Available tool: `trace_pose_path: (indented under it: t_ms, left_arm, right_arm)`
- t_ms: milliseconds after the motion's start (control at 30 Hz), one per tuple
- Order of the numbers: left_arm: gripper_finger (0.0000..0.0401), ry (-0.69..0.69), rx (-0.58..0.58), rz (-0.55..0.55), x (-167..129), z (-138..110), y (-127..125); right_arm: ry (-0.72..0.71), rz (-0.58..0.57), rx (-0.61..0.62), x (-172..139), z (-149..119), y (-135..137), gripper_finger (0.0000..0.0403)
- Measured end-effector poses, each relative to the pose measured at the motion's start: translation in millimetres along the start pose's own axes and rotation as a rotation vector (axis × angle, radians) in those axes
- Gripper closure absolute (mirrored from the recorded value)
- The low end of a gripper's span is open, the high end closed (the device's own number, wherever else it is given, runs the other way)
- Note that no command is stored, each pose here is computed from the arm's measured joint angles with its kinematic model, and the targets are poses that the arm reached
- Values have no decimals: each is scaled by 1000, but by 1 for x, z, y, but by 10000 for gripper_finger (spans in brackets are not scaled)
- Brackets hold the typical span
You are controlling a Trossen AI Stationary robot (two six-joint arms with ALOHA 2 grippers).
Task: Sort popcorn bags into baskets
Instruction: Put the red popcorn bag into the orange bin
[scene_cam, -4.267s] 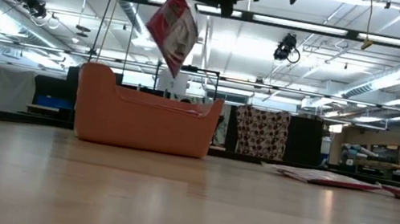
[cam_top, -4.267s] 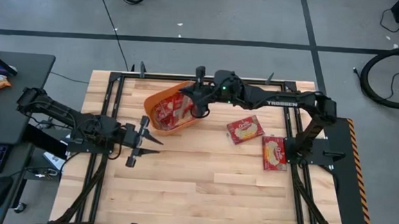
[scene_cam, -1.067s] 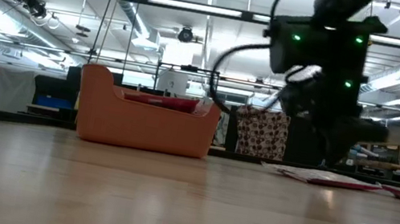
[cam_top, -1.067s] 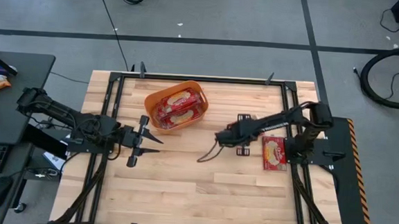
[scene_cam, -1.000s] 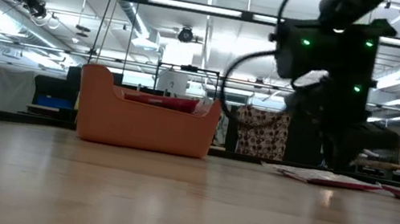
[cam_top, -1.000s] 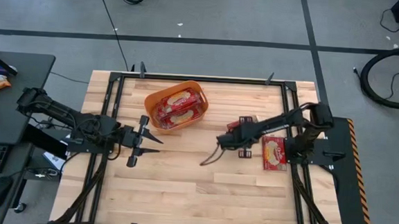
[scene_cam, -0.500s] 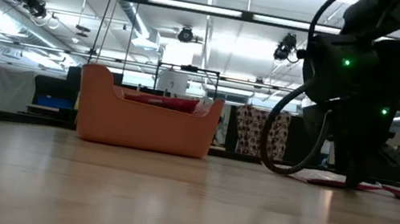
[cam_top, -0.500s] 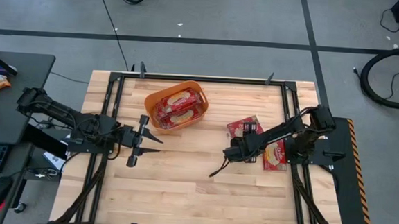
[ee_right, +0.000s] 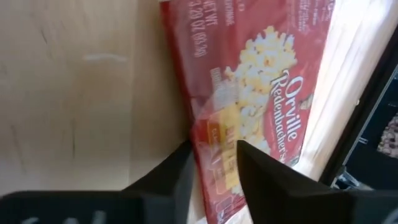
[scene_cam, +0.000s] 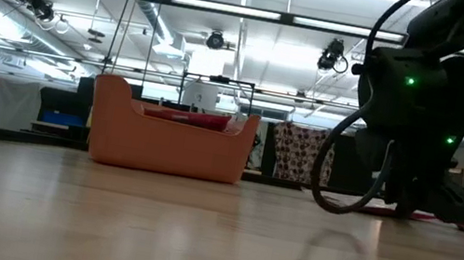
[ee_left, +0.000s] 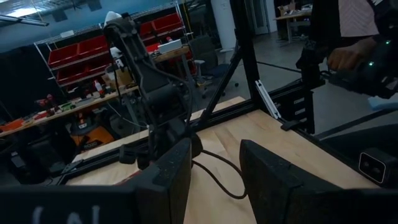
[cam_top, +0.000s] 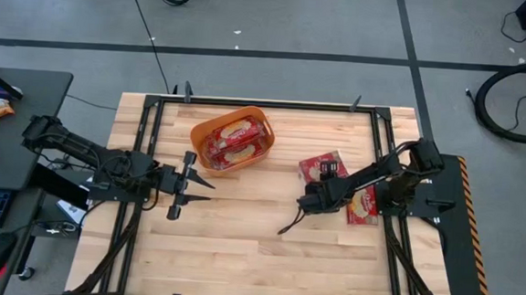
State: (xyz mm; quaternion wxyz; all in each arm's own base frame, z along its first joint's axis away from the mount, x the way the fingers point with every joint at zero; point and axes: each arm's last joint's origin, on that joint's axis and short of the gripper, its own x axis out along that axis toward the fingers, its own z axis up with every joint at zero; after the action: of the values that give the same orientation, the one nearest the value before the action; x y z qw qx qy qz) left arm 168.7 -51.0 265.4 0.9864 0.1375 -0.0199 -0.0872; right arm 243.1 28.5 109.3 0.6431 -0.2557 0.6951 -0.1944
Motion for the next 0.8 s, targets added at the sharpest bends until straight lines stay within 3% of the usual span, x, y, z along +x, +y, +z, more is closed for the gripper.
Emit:
trace_pose_path:
  t_ms: [233, 467, 800]
  left_arm:
    - [260, 0, 0, 0, 0, 0, 0]
    - [260, 0, 0, 0, 0, 0, 0]
    - [260, -3, 0, 0, 0, 0, 0]
  right_arm:
    - [-4, 48, 32, 7, 0, -2, 391]
    - [-8, 15, 50, -1, 5, -3, 397]
    - [-192, -22, 142, -54, 22, -26, 399]
